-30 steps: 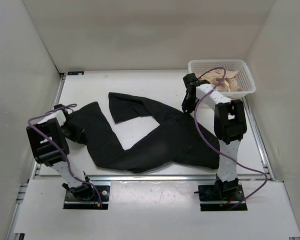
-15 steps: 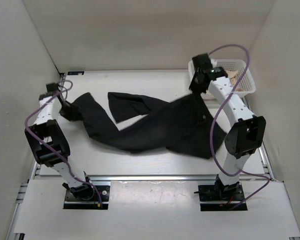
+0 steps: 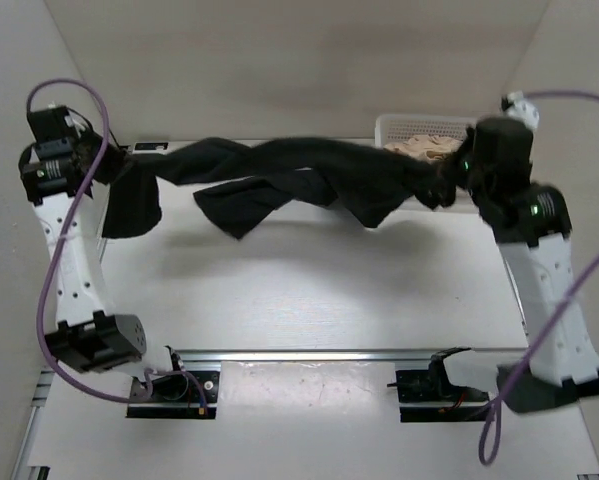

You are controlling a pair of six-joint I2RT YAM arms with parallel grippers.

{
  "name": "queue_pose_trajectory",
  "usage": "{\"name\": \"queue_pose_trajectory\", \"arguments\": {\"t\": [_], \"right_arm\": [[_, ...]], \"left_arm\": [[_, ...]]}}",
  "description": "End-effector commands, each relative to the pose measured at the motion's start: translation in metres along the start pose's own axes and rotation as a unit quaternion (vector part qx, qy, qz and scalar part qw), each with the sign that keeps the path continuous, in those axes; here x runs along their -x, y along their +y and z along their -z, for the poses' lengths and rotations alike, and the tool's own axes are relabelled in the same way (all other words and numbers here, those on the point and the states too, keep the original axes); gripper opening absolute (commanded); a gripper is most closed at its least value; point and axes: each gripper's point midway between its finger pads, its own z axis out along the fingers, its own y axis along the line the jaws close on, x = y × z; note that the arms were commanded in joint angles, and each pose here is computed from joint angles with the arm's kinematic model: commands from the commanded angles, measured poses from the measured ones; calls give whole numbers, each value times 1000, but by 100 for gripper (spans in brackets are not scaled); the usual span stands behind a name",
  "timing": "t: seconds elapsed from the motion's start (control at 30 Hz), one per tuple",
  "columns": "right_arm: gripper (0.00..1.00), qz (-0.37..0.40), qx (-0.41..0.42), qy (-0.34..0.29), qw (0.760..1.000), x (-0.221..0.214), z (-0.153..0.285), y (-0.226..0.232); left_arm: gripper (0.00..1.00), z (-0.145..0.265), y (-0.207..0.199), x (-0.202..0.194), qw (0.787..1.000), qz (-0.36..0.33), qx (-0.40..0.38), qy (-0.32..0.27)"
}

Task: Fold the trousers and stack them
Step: Flatten the trousers out

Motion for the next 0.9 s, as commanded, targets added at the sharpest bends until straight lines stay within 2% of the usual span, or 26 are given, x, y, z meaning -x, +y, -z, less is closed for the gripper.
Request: {"name": "queue_pose_trajectory", "arguments": {"t": [0.0,0.03,0.07,0.13,0.17,0.2,0.27,0.33,0.37,0.43,0.47,0.5,0.53,0.57,0.6,0.63,0.7,0.73,0.77,0.83,0.87], "right_arm": [[0,-35,-107,27,993,-72,5,-70],[4,-41,-125,35,991,-90,12,-87],[13,-58,-129,22,990,-99,33,-103],[47,-56,-196,67,977,-155,50,-149],[56,-94,-197,41,975,-156,67,-159],[63,-102,-201,44,973,-165,73,-167],[63,-115,-188,17,975,-159,87,-172],[60,-109,-169,-12,979,-141,86,-165],[52,-82,-175,6,981,-141,80,-162],[40,-57,-156,23,986,-135,68,-146],[28,-24,-152,56,986,-141,51,-136],[22,-16,-118,94,988,-151,42,-119],[21,1,-88,123,988,-159,32,-105],[13,12,-83,167,982,-176,14,-96],[11,11,-71,193,979,-186,8,-88],[11,24,-57,242,968,-213,-4,-84],[14,1,6,301,954,-242,-10,-60],[17,-1,9,334,943,-267,-13,-64],[30,-13,21,334,942,-273,-17,-59],[37,-18,12,363,932,-298,-21,-66],[42,-18,13,362,932,-298,-24,-65]], "left_arm": [[10,3,41,-50,997,3,45,59],[10,3,54,-65,996,3,57,74],[23,-6,84,-96,990,4,90,110],[43,-1,105,-122,986,-2,105,133],[54,-3,124,-140,980,-3,127,152],[72,1,127,-142,980,-10,129,149],[88,2,124,-134,982,-19,127,138],[89,4,112,-119,986,-24,114,120],[83,5,103,-112,988,-25,102,114],[60,3,76,-92,992,-40,67,98],[36,1,67,-85,993,-53,56,91],[31,2,46,-80,993,-76,30,88],[24,-11,43,-83,991,-83,28,105],[18,-16,36,-84,990,-89,23,111],[18,-19,19,-90,987,-109,5,120],[22,-34,17,-99,984,-117,12,137],[33,-48,3,-122,977,-146,21,153],[44,-66,3,-135,972,-154,31,175],[53,-76,0,-146,968,-161,31,189],[65,-109,-9,-176,956,-179,36,230],[65,-119,-14,-185,952,-185,35,239]]}}
